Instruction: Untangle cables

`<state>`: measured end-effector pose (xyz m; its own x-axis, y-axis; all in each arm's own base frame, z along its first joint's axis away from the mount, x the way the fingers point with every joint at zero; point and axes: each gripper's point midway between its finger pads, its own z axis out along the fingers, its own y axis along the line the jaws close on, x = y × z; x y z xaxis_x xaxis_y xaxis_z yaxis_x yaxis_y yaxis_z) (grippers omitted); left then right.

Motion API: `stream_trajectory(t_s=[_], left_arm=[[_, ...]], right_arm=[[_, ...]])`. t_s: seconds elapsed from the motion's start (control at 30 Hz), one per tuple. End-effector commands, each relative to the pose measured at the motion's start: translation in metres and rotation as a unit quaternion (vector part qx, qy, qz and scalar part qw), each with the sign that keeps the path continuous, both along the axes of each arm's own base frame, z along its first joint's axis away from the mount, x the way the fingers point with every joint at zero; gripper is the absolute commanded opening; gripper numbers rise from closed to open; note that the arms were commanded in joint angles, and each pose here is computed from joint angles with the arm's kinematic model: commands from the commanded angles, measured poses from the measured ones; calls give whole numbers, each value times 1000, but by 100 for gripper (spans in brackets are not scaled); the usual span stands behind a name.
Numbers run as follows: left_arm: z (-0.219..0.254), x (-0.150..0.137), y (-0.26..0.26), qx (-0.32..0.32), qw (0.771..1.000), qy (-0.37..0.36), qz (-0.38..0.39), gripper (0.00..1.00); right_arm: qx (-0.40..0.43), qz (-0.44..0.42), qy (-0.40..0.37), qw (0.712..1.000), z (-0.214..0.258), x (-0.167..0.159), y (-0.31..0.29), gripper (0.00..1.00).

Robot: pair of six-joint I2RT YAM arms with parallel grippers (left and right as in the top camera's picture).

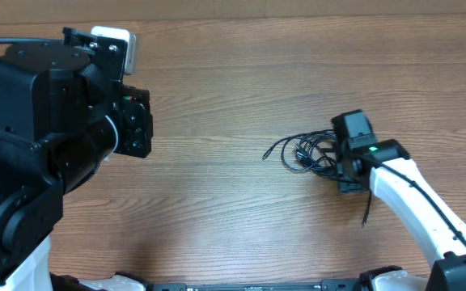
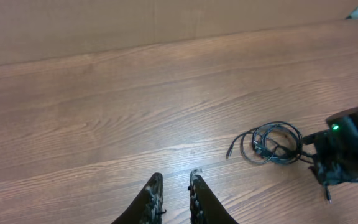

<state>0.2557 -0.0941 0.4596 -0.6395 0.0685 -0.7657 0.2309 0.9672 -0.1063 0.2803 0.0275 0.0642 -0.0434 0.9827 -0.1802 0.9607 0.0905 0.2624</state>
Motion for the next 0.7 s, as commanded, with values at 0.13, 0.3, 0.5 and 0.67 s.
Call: stream_trajectory(t_s=[0.13,0.3,0.5,0.67], left_arm=[[-7,4,0,14,1000,8,-4,15],[-7,4,0,14,1000,8,-4,13],[-7,4,0,14,1000,8,-4,13],[-7,4,0,14,1000,8,-4,12]], right_arm=[[13,-79,19,997,-6,-11,-32,70],[23,-94,27,995,-17,-19,-32,73],[23,-94,26,995,-33,-25,-33,77],[38,-84,23,995,-40,-25,-27,4]])
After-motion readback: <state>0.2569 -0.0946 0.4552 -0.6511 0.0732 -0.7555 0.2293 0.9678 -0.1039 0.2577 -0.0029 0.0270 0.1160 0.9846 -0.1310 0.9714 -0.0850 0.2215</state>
